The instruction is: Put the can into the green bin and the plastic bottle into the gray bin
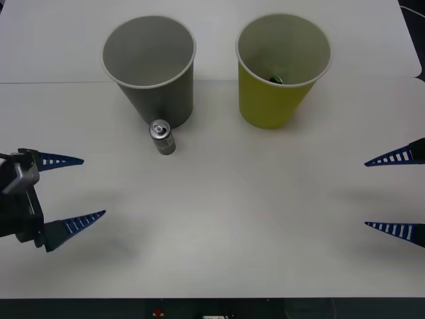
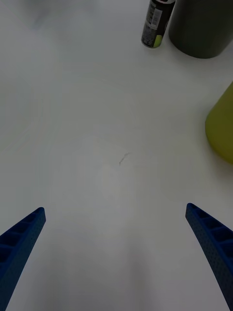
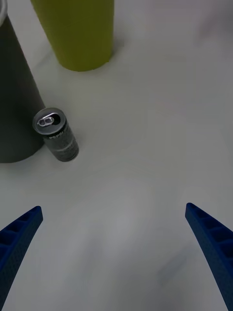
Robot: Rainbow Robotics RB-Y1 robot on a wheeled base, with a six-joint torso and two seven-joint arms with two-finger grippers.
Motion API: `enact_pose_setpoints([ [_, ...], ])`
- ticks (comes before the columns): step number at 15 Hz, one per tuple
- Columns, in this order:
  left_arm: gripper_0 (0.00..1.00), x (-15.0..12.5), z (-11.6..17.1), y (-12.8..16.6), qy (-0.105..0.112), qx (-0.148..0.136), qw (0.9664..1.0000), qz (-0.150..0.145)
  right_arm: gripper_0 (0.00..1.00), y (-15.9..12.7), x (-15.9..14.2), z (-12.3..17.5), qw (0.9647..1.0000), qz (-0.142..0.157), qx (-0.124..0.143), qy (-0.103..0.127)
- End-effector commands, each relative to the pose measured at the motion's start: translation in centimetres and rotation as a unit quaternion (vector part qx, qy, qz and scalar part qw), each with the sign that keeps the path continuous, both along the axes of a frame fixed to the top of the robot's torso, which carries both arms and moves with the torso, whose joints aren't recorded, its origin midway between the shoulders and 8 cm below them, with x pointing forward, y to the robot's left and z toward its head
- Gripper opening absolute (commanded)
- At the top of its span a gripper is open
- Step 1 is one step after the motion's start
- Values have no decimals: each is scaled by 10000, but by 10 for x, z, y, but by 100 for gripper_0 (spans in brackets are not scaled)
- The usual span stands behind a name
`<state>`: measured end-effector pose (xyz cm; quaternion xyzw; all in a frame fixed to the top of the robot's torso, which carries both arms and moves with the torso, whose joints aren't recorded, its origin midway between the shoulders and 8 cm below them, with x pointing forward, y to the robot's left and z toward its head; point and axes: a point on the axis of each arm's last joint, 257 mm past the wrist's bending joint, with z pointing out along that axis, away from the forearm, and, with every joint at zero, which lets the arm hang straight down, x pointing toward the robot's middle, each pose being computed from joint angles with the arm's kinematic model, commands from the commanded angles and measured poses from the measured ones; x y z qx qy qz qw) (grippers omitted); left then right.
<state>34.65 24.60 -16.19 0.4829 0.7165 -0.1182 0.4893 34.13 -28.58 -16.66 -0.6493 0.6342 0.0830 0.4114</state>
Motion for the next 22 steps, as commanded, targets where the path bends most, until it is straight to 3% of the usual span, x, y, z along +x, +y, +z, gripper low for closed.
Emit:
enact_pose_setpoints([
  [1, 100, 1, -4, -8, 182, -600, 9963, 590, 100, 0, 0, 0, 10000, 0, 0, 0],
  [2, 100, 2, -5, -10, 213, -763, 9942, 727, 100, 0, 0, 0, 10000, 0, 0, 0],
  [4, 100, 4, -12, -12, 288, -1111, 9869, 1134, 100, 0, 0, 0, 10000, 0, 0, 0],
  [6, 100, 6, -16, -10, 205, -1250, 9809, 1478, 100, 0, 0, 0, 10000, 0, 0, 0],
  [10, 100, 8, -30, -3, -67, -1476, 9644, 2194, 100, 0, 0, 0, 10000, 0, 0, 0],
  [13, 100, 6, -40, -2, -304, -1688, 9488, 2652, 100, 0, 0, 0, 10000, 0, 0, 0],
  [17, 100, 8, -57, -5, -400, -2187, 9303, 2916, 100, 0, 0, 0, 10000, 0, 0, 0],
  [20, 100, 22, -73, 1, -603, -2438, 9209, 2980, 100, 0, 0, 0, 10000, 0, 0, 0],
  [22, 100, 34, -85, -3, -739, -2521, 9175, 2986, 100, 0, 0, 0, 10000, 0, 0, 0],
])
